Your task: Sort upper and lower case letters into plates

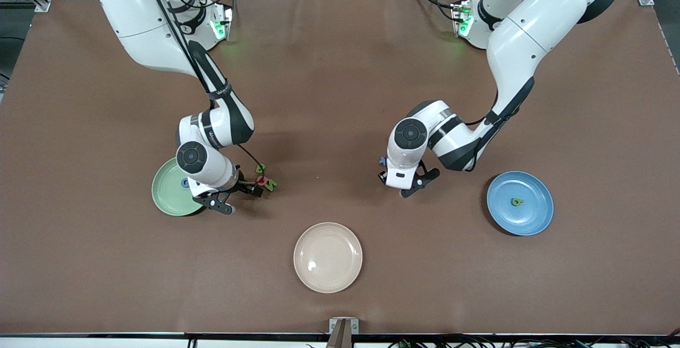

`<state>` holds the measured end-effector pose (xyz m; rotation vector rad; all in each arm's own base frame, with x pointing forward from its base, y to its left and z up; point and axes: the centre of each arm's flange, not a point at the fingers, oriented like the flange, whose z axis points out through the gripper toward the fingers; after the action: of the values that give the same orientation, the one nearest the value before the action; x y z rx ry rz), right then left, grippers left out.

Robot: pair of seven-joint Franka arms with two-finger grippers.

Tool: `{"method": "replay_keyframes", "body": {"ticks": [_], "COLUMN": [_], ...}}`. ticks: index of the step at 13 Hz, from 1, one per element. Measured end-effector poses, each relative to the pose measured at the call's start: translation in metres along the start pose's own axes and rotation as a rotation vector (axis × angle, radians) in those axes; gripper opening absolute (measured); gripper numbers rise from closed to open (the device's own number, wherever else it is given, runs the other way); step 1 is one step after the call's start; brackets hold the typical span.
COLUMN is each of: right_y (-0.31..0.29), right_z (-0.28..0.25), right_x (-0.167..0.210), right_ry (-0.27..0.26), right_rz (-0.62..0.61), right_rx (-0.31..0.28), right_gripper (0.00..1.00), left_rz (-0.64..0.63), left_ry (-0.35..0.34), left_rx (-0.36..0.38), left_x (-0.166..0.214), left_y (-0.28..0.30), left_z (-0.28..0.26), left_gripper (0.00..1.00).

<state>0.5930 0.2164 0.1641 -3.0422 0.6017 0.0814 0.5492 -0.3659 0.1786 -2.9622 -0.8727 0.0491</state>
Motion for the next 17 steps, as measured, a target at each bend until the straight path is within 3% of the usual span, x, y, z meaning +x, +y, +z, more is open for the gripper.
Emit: {"method": "replay_keyframes", "body": {"ticks": [6, 8, 10, 11, 12, 16, 17], "right_y": [-0.029, -0.028, -0.027, -0.026, -0.025, -0.024, -0.024], "right_z": [0.003, 0.004, 0.003, 0.002, 0.002, -0.002, -0.002], "right_x": [-0.035, -0.037, -0.038, -0.039, -0.040, -0.042, -0.042], "right_ry": [-0.004, -0.003, -0.005, -0.008, -0.009, -0.013, -0.014], "right_rz": [0.033, 0.034, 0.034, 0.034, 0.034, 0.033, 0.033], "right_rx": [-0.010, -0.009, -0.012, -0.014, -0.015, -0.018, -0.019], "right_gripper": [1.00, 1.00, 0.93, 0.84, 0.84, 0.41, 0.41], "left_rz": [0.003, 0.003, -0.002, -0.011, -0.026, -0.072, -0.067], "left_ry": [-0.005, -0.005, -0.004, 0.000, 0.007, 0.080, 0.101], "left_rx": [-0.014, -0.023, -0.025, -0.029, -0.038, -0.093, -0.100], "left_x": [-0.003, -0.003, 0.000, 0.006, 0.017, 0.095, 0.117], "left_y": [0.002, 0.004, 0.003, 0.003, 0.001, -0.027, -0.040], "left_z": [0.003, 0.002, 0.001, -0.001, -0.007, -0.058, -0.070], "left_gripper": [0.60, 0.42, 0.42, 0.42, 0.42, 0.42, 0.42]}}
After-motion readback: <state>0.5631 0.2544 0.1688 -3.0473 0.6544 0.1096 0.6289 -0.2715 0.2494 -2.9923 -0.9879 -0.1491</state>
